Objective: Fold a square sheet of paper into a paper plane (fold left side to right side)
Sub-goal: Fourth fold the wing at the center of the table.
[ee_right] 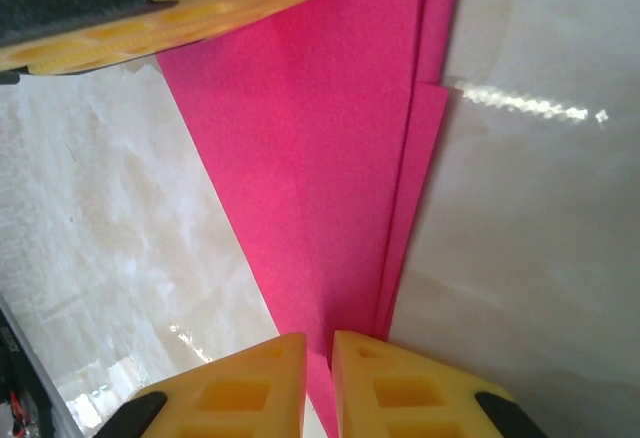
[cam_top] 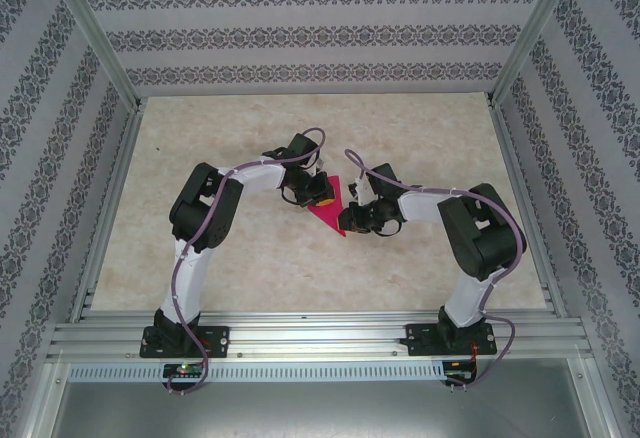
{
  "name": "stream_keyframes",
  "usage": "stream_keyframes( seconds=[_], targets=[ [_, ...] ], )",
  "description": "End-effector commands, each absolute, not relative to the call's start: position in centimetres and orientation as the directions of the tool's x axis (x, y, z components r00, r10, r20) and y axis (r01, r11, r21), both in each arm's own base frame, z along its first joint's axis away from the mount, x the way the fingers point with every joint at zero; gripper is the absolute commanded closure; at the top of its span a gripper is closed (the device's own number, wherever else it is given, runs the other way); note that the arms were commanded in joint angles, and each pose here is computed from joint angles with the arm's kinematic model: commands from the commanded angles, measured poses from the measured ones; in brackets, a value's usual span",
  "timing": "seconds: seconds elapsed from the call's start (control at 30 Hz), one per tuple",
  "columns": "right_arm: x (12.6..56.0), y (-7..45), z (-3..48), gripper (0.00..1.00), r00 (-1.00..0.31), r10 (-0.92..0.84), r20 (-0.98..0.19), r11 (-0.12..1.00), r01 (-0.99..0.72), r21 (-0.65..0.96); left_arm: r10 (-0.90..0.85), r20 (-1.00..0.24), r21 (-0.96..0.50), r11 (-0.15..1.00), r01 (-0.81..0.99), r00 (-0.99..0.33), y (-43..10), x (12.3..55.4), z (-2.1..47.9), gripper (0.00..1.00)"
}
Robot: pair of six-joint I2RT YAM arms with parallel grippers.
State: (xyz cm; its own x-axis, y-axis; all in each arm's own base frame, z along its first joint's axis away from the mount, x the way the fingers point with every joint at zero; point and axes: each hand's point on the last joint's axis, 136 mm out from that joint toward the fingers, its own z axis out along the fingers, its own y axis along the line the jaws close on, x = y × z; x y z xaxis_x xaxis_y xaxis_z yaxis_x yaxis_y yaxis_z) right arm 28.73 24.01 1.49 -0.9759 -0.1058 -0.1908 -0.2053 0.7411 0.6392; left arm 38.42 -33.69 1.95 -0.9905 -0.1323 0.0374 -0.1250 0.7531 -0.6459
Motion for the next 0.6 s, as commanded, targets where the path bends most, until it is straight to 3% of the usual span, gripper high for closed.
stream_keyframes(
  seconds=[0.0,0.37,0.57],
  targets=[
    [25.4,22.3,0.0,0.84,-0.986,-0.144,-0.079,0.805,-0.163,0.571,-0.17,0.086,-0.538,0.822,-0.189,-0.982,-31.4,37.2,-2.2,0.85],
    [28.5,24.5,6.8,0.84,-0.963,-0.084,-0.256,0.705,-0.239,0.667,-0.171,0.088,-0.537,0.821,-0.191,-0.981,-31.3,37.1,-2.2,0.85],
    [30.5,25.2,6.3,0.84,-0.963,-0.078,-0.259,0.715,-0.235,0.658,-0.173,0.089,-0.537,0.821,-0.194,-0.981,-31.3,37.0,-2.2,0.86]
  ],
)
